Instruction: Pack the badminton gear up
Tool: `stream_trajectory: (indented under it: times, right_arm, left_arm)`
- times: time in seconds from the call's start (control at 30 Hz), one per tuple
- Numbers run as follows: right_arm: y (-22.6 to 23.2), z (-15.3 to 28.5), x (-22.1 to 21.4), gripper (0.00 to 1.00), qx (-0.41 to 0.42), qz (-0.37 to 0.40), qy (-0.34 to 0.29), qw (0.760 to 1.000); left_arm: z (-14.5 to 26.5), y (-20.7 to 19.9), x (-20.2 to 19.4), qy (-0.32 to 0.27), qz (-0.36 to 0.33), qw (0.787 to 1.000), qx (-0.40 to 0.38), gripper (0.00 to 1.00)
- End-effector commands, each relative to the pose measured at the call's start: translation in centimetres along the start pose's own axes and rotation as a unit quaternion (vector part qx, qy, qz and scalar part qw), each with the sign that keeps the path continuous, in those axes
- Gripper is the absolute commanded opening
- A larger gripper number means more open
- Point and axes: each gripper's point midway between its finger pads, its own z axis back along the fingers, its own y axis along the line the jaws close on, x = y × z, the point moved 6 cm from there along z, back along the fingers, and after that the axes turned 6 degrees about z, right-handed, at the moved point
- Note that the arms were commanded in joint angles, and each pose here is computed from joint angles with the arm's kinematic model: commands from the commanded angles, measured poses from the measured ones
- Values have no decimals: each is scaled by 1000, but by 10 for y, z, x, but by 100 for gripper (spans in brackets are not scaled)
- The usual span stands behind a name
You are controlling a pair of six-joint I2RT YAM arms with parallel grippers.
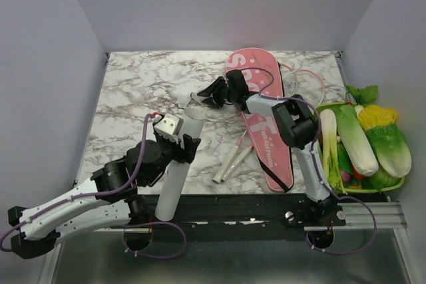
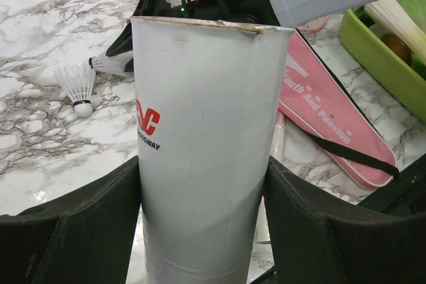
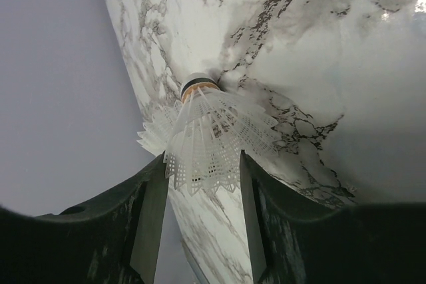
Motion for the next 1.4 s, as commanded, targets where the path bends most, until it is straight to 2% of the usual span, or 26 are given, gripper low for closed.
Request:
stream_trajectory:
  times: [0.0,0.2,0.33,0.4,0.43,0.5,0.67,1.0,1.2,1.37]
  right_arm:
    - [-3,-10,4,54,2,-13,-17,1000]
    - [8,-17,11,52,17,-5,-23,1000]
    - [19,-21,20,43,24,4,-36,999]
    - [19,-23,21,31,19,5,-36,999]
    - [20,-24,22,16,20,7,-37,999]
    - [21,-23,25,1,18,10,-38,999]
    - [28,-2,30,1,16,53,-54,997]
    - [48,100,30,1,16,171,-79,982]
    - [59,173,2,1,30,266,-65,961]
    - [63,235,-22,1,32,348,-62,935]
  left_arm:
    - [2,4,-7,37,-78,996,-8,0]
    - [-4,-4,-7,42,-104,993,-31,0]
    - [-6,-10,0,42,-117,991,-43,0]
    - [-8,-13,4,43,-126,990,-50,0]
    - [-9,-14,4,44,-128,989,-52,0]
    - [-11,-17,6,44,-139,988,-59,0]
    - [-16,-27,9,44,-155,983,-89,0]
    - [-20,-48,-28,110,-180,956,-202,0]
    - [-15,-52,-48,134,-182,943,-245,0]
    - [-11,-55,-66,159,-175,933,-271,0]
